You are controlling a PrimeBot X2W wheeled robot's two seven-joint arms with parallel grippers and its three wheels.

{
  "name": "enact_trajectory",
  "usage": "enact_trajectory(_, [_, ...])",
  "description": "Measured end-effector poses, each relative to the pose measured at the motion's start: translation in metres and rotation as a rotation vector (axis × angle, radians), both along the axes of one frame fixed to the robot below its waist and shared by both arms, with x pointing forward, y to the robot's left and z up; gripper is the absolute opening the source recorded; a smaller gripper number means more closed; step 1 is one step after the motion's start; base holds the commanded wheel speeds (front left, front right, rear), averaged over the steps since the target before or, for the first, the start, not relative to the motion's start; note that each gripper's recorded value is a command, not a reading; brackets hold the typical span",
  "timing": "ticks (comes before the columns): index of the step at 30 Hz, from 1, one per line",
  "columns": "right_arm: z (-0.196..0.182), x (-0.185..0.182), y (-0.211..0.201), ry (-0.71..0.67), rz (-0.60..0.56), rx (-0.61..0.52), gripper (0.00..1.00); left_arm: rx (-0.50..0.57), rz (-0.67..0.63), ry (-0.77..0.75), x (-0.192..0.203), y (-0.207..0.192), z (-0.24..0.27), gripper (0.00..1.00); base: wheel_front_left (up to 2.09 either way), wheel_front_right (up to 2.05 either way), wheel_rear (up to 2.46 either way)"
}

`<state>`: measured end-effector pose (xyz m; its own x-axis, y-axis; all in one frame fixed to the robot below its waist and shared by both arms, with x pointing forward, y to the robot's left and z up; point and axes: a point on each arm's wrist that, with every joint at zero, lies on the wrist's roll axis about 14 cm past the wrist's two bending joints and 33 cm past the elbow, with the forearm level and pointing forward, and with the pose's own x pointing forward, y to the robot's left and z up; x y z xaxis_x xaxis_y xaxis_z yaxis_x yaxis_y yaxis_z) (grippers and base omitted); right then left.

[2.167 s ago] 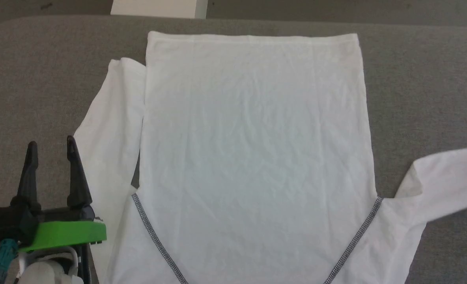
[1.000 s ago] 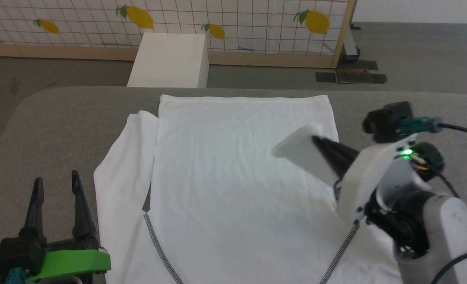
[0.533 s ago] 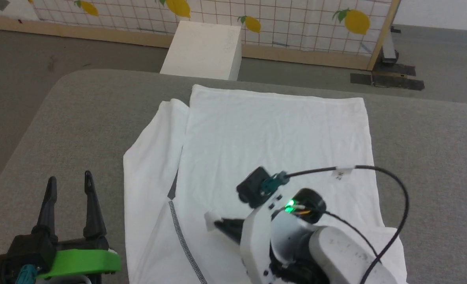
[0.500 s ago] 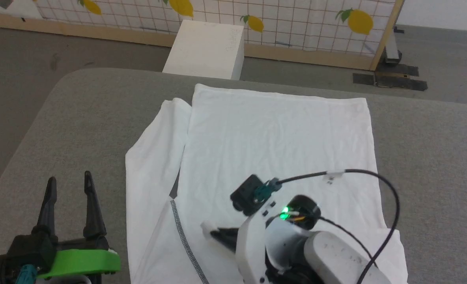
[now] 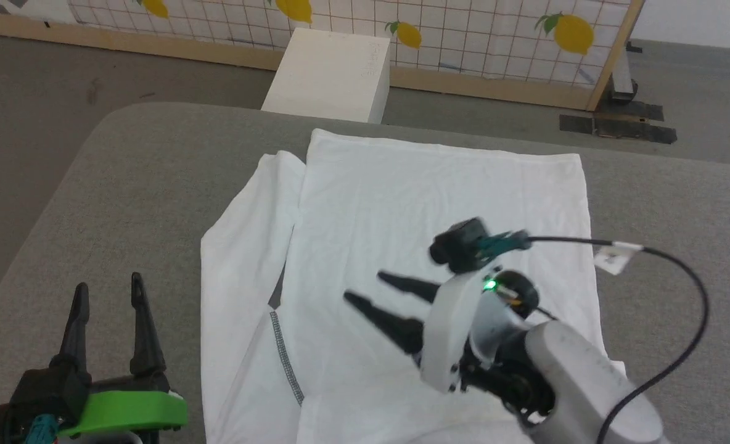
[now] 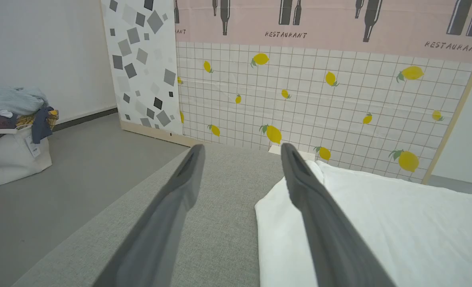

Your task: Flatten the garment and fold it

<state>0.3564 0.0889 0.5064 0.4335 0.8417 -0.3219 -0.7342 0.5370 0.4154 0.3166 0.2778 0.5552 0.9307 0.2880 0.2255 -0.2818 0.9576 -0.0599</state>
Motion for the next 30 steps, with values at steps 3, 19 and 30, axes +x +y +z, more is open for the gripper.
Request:
enact_trajectory(3, [0.04,0.047,-0.042,-0.132,-0.21,0.112,1.0,0.001,-0.014,-0.003,0.004,-0.003,0.001,1.0,0.0,0.0,0.0])
enact_trajectory(19, [0.063,0.051,-0.29,-0.607,-1.017,-0.02,1.0,-0.003,-0.123,0.012,0.029,-0.035,-0.006,1.0,0.0,0.0,0.0])
enact_trajectory(30, [0.016,0.034,-0.315,-0.498,-1.102,-0.072,1.0,-0.02,-0.245,0.096,0.078,-0.058,-0.022,1.0,0.0,0.0,0.0])
